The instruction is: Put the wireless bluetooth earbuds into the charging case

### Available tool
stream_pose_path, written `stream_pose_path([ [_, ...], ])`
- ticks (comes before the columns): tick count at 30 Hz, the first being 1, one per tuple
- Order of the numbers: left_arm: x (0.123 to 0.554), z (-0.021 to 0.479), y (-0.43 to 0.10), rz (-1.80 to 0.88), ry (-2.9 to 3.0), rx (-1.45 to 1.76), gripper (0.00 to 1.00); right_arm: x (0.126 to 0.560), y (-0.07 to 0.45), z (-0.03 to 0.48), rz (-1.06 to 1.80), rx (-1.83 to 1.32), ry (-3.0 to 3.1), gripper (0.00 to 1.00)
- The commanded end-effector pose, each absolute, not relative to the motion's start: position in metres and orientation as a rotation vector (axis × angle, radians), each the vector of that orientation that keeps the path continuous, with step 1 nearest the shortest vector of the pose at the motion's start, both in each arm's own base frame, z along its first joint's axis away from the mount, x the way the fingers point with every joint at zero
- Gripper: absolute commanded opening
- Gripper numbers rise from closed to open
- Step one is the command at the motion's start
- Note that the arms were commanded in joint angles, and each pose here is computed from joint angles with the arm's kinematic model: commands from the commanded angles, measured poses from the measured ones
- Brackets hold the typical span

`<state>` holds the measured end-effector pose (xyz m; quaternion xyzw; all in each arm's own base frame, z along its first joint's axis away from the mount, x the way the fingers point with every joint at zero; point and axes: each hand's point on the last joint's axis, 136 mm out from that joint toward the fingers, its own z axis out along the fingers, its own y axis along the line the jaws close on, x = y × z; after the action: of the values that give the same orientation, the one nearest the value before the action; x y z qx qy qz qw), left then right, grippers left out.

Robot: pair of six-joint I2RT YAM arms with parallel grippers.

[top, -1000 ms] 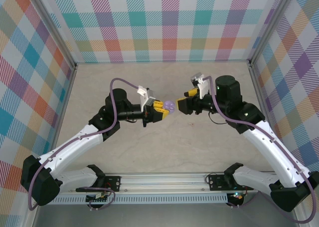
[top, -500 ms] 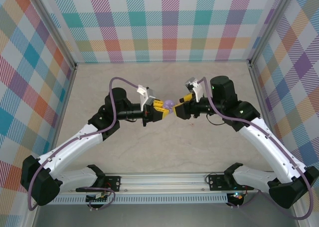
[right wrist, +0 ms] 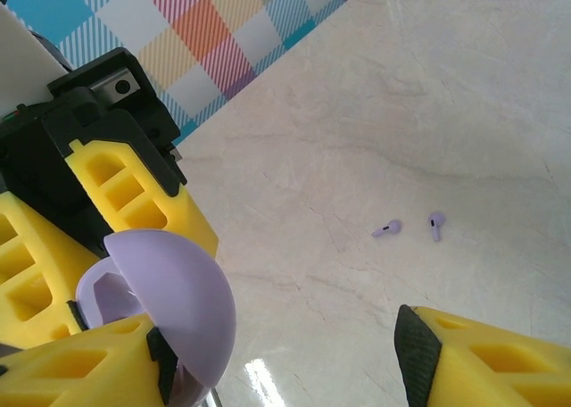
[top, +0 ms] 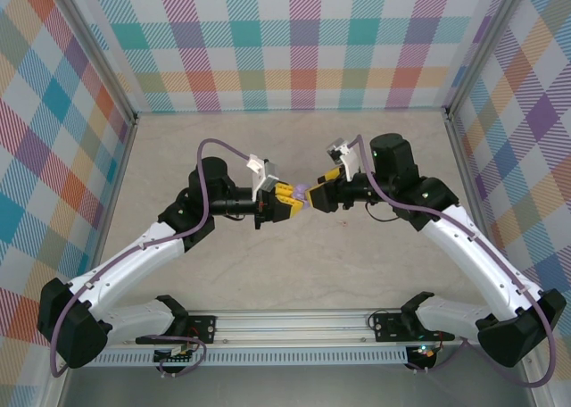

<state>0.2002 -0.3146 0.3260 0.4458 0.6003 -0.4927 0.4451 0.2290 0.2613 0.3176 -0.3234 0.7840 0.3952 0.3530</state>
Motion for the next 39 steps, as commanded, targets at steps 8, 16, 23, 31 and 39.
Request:
stream_pose_path([
  [8, 0.209, 0.338, -0.317, -1.173, 1.469, 1.072, 0.12, 0.234, 0.258, 0.336, 0.993, -0.799, 1.974, 0.67],
  [16, 0.227, 0.335, -0.311, -1.131, 1.527, 0.985, 0.12, 0.243, 0.231, 0.349, 0.868, -0.625, 1.927, 0.69],
  [23, 0.233, 0.343, -0.299, -1.114, 1.534, 0.926, 0.12, 0.268, 0.207, 0.316, 0.771, -0.44, 2.081, 0.68],
  [31, 0.249, 0.358, -0.274, -1.083, 1.591, 0.768, 0.13, 0.288, 0.219, 0.245, 0.8, -0.373, 2.343, 0.68],
  [39, 0.263, 0.372, -0.253, -1.152, 1.671, 0.629, 0.14, 0.312, 0.246, 0.183, 0.885, -0.318, 2.51, 0.67],
])
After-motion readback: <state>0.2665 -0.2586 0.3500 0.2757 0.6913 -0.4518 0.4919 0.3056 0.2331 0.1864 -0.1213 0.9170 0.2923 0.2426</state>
